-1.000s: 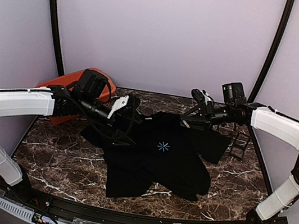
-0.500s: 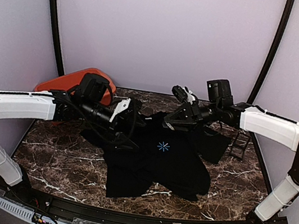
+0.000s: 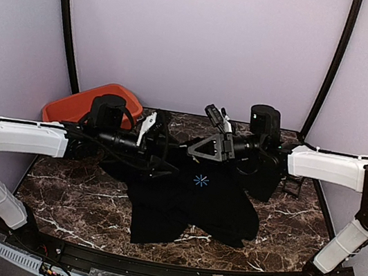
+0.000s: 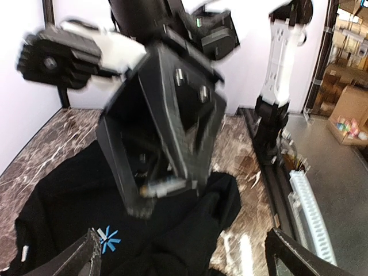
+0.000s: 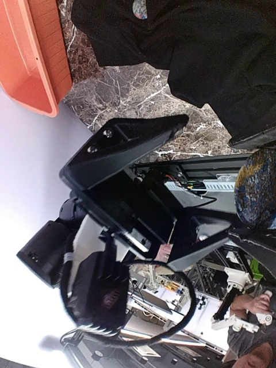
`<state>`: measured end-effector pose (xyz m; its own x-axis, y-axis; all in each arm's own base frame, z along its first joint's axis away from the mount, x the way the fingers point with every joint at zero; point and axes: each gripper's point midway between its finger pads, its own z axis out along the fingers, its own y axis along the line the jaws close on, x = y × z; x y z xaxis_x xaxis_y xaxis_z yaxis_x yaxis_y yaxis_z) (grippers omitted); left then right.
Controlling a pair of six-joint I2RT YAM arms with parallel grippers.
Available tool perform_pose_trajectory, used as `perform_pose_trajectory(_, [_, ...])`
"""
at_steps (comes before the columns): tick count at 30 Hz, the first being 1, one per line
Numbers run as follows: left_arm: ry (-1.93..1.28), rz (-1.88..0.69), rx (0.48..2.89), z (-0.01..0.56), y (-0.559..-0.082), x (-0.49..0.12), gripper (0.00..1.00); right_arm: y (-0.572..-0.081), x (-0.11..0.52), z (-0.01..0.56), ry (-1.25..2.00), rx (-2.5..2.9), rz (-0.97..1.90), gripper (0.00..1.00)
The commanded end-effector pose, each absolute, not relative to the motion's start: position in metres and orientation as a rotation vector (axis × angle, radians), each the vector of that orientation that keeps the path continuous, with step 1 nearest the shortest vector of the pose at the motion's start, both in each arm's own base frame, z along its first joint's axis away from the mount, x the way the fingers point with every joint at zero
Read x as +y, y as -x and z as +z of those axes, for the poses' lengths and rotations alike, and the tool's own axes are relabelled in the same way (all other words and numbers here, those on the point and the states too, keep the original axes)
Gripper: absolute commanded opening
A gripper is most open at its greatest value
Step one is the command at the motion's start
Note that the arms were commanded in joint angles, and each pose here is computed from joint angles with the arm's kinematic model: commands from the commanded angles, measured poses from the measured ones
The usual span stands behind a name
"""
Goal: Pin the brooch onto the clothing
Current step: Pass from the right arm to the left
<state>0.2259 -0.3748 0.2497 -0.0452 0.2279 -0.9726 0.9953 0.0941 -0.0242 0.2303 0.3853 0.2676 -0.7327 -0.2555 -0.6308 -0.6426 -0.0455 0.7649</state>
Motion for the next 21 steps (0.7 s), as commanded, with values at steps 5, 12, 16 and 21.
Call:
perform_pose_trajectory(5, [-1.189, -1.418, 1.327, 0.287, -0.201, -0.387, 0.99, -0.229, 0.379, 0.308, 0.972, 1.491, 1.649, 0.4])
perform_pose_trajectory(12, [-1.155, -1.409, 1.333, 0.287, -0.204, -0.386, 0.99, -0.247, 0.389, 0.3, 0.906, 1.579, 1.568, 0.4])
perform_pose_trajectory(16, [-1.084, -1.208, 1.419, 0.279, -0.227, -0.378, 0.99, -0.267, 0.393, 0.289, 0.748, 1.72, 1.528, 0.4])
perform_pose_trajectory(21, [-0.961, -1.006, 1.519, 0.271, -0.256, -0.367, 0.99, -0.284, 0.391, 0.284, 0.549, 1.792, 1.48, 0.41])
